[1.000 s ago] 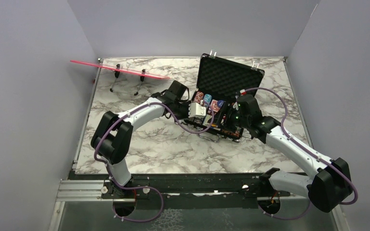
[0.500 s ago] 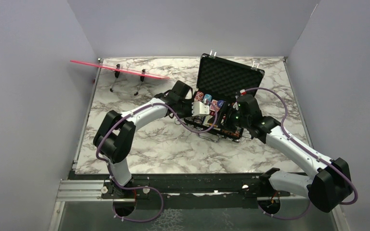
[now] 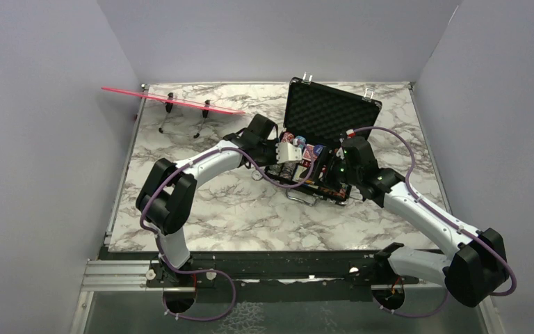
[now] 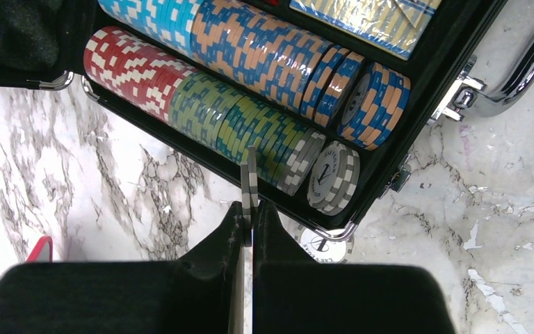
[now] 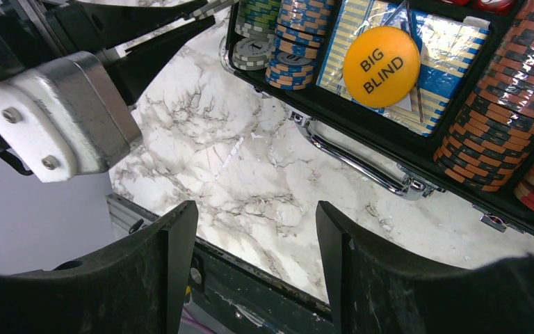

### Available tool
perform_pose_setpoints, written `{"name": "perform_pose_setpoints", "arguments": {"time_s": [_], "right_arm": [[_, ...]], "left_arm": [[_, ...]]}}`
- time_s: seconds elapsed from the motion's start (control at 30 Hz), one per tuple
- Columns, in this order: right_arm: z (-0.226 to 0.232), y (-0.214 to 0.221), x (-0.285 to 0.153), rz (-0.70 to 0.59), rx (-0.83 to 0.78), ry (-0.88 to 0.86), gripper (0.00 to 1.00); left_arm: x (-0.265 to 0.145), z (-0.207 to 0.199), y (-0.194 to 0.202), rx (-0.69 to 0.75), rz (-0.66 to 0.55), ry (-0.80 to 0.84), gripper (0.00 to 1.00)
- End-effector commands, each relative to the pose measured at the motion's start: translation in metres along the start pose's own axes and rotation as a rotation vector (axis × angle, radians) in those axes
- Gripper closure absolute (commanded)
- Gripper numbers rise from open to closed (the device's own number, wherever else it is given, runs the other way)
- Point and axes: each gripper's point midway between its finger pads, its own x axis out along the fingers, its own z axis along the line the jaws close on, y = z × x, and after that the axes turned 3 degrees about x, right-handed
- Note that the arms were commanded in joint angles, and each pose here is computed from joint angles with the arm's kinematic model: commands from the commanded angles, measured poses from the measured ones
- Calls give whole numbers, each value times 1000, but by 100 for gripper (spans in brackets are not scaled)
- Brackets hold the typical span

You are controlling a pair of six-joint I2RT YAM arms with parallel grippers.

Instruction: Pack up texas hold em set

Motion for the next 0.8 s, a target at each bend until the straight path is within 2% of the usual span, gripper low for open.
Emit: {"name": "perform_pose_setpoints", "arguments": {"time_s": [0.0, 0.17, 0.33, 0.53, 0.77], "right_arm": [[1, -6, 0, -21, -11, -6, 35], [1, -5, -1, -21, -11, -9, 35], [1, -4, -2, -18, -9, -10, 35], [0, -3, -1, -16, -9, -10, 35], [2, -3, -2, -14, -9, -19, 35]], "left_arm": [[-10, 18, -23, -7, -74, -34, 100], [-22, 15, -38, 13, -139, -26, 100], [-29, -5, -34, 63, -154, 23, 100], [-24, -28, -17, 74, -103, 110, 100], [-12, -27, -10, 29, -60, 137, 100]]}}
